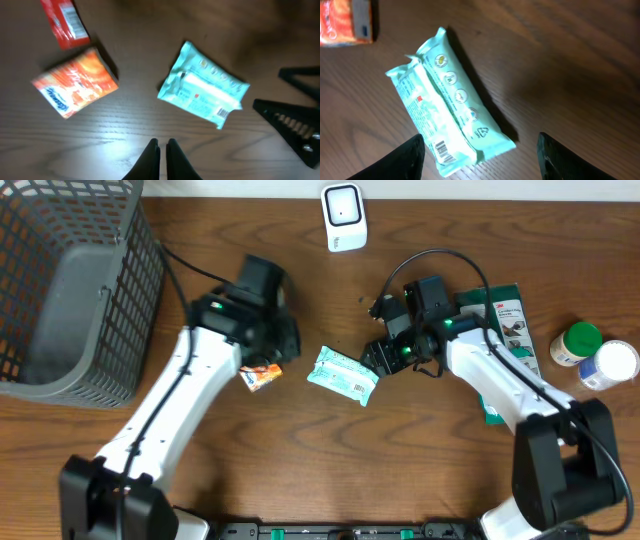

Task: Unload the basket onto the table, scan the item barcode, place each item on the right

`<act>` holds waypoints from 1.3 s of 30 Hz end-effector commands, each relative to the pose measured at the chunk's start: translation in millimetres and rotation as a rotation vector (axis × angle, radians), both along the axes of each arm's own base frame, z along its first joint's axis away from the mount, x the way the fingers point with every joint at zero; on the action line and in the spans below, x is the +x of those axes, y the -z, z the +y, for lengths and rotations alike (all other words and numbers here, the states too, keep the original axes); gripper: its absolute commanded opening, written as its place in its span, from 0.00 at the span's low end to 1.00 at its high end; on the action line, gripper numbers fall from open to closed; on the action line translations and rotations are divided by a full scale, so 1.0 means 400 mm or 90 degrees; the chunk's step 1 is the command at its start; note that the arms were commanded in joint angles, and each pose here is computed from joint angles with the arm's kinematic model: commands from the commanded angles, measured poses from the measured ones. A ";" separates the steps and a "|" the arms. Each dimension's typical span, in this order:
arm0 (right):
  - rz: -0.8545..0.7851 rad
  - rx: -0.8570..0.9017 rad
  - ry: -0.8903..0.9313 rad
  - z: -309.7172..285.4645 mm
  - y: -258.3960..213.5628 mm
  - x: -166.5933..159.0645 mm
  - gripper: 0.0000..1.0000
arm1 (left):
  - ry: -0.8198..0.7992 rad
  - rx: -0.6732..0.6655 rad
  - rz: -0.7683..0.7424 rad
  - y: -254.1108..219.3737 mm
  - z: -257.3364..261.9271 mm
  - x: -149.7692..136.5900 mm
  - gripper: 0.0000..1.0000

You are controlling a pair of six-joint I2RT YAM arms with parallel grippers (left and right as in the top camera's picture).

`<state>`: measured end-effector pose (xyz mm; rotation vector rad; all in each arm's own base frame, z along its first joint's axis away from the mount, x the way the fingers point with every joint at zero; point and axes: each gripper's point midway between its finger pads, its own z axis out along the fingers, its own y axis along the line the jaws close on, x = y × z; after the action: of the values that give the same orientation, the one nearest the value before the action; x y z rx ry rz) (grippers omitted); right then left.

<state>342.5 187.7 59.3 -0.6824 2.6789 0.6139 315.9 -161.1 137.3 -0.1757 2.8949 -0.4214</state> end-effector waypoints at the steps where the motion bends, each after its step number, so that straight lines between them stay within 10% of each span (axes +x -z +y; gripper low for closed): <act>1: 0.001 0.041 -0.051 0.031 0.006 -0.006 0.67 | -0.029 0.057 0.050 0.109 -0.023 -0.036 0.08; 25: 0.093 0.178 -0.081 0.012 0.088 -0.021 0.65 | -0.013 0.114 0.154 0.436 -0.099 -0.046 0.08; 39: 0.188 0.247 -0.054 0.033 0.105 -0.059 0.67 | 0.026 0.086 0.095 0.331 -0.097 0.003 0.07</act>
<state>321.1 201.8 20.1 -0.6871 2.6524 1.2543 314.7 -211.4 -2.6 -0.1398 3.0702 -0.2523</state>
